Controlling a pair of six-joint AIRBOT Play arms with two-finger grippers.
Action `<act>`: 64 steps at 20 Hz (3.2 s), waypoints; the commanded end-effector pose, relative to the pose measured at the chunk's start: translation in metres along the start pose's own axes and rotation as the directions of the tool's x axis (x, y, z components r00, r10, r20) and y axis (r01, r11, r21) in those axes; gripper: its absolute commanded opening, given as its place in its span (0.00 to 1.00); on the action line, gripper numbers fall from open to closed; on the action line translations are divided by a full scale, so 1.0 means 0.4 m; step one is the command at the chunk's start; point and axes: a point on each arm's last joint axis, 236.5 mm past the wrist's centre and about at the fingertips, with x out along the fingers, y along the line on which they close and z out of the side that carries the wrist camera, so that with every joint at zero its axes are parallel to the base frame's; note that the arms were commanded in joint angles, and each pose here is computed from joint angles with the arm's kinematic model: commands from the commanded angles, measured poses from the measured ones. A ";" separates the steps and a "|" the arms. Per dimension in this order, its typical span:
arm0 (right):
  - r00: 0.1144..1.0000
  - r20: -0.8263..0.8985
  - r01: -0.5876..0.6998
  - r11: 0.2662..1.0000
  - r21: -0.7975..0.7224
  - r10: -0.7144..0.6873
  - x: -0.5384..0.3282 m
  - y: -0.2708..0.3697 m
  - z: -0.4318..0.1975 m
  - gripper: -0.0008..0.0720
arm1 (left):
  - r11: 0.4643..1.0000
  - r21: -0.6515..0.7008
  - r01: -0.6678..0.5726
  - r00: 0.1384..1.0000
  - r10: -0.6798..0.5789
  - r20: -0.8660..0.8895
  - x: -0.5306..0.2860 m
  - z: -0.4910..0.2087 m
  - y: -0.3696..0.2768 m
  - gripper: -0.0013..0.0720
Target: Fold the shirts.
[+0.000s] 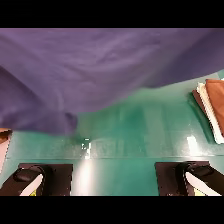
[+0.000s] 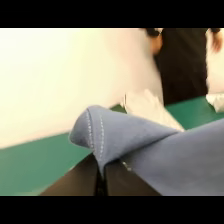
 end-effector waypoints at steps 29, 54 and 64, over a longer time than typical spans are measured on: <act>0.654 -0.754 0.142 0.969 0.202 0.061 0.456 -0.140 -0.858 0.67 | 0.912 -0.342 -0.227 0.105 -0.326 -0.940 0.216 -1.330 -0.101 0.77; 0.198 -0.978 0.571 0.803 0.170 0.066 0.009 -0.336 -1.316 0.83 | 0.946 -0.320 -0.046 0.342 -0.286 -0.895 0.278 -1.169 -0.142 0.06; 0.105 -0.978 0.457 0.865 0.207 0.179 0.085 -0.213 -1.453 0.56 | 0.945 -0.324 -0.046 0.322 -0.293 -0.900 0.266 -1.172 -0.146 0.06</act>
